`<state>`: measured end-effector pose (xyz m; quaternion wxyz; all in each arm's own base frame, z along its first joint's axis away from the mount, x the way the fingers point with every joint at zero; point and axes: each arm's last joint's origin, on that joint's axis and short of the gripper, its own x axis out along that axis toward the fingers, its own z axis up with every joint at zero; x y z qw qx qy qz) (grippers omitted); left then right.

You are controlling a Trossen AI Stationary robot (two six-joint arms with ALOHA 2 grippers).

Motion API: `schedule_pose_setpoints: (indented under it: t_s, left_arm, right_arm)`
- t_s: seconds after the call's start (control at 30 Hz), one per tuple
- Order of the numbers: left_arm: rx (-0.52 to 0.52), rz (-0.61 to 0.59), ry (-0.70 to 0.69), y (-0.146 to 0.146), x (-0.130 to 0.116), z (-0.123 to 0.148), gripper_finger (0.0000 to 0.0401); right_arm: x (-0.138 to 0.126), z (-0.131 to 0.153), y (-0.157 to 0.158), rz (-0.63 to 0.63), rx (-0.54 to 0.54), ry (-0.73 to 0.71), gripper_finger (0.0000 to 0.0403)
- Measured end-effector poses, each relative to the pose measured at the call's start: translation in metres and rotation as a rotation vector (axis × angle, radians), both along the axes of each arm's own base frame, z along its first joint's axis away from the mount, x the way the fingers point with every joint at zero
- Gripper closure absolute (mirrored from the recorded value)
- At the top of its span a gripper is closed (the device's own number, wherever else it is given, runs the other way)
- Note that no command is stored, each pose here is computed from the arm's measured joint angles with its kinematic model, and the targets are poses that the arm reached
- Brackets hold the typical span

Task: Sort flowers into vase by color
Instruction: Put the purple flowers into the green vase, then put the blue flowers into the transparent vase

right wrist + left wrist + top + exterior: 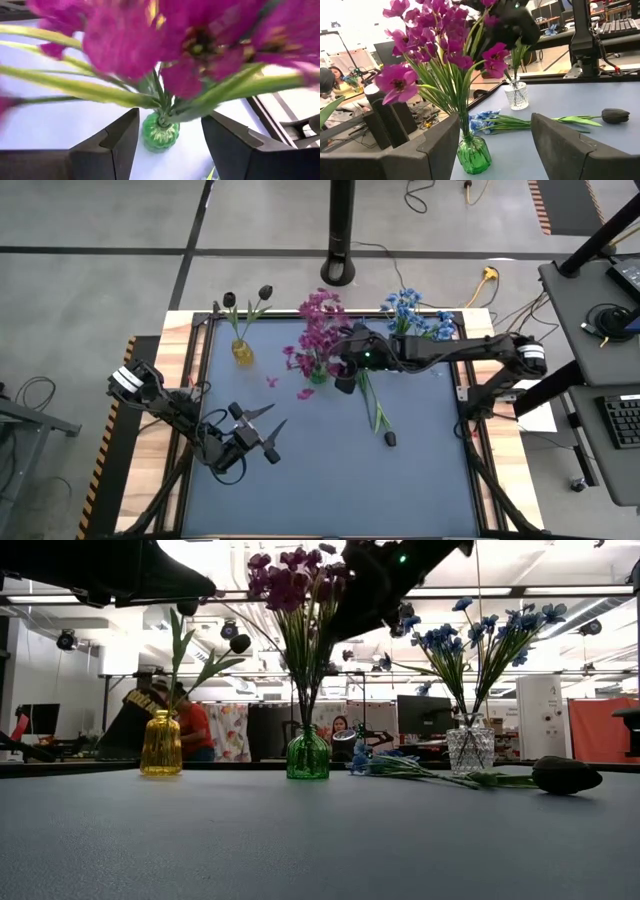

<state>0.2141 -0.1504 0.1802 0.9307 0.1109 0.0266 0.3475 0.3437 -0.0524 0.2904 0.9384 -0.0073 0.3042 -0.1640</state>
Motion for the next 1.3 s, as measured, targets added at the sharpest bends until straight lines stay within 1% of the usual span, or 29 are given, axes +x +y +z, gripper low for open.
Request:
schedule_pose_setpoints:
  t_s: [0.17,0.27,0.43,0.53,0.67,0.83,0.97,1.07,1.23,1.3]
  left_arm:
    - [0.0,0.0,0.001,0.0,0.0,0.0,0.0174]
    - [0.0,0.0,0.001,0.0,0.0,0.0,0.0174]
    - [-0.002,0.001,-0.001,0.0,0.0,0.0,0.0174]
    - [-0.002,0.001,-0.002,0.0,0.0,0.0,0.0174]
    - [-0.002,0.003,-0.001,0.001,0.0,0.0,0.0174]
    - [-0.007,0.004,-0.006,0.001,0.001,0.0,0.0174]
    - [0.002,0.009,0.002,0.002,0.001,0.0,0.0174]
    - [0.004,0.015,0.004,0.003,0.002,0.0,0.0174]
    - [-0.02,0.015,-0.017,0.003,0.002,0.0,0.0174]
    - [-0.027,0.014,-0.023,0.003,0.002,0.0,0.0174]
  right_arm:
    - [-0.019,0.016,0.009,-0.013,0.051,0.042,0.0195]
    - [-0.034,0.023,0.018,-0.033,0.103,0.107,0.0195]
    - [-0.056,0.026,0.033,-0.062,0.181,0.185,0.0195]
    - [-0.066,0.021,0.043,-0.074,0.219,0.228,0.0195]
    - [-0.073,0.001,0.052,-0.101,0.264,0.31,0.0195]
    - [-0.075,-0.035,0.052,-0.199,0.325,0.38,0.0195]
    - [-0.066,-0.058,0.044,-0.254,0.361,0.341,0.0195]
    - [-0.057,-0.078,0.041,-0.275,0.369,0.318,0.0195]
    - [-0.048,-0.11,0.042,-0.351,0.405,0.361,0.0195]
    - [-0.046,-0.122,0.042,-0.408,0.388,0.387,0.0195]
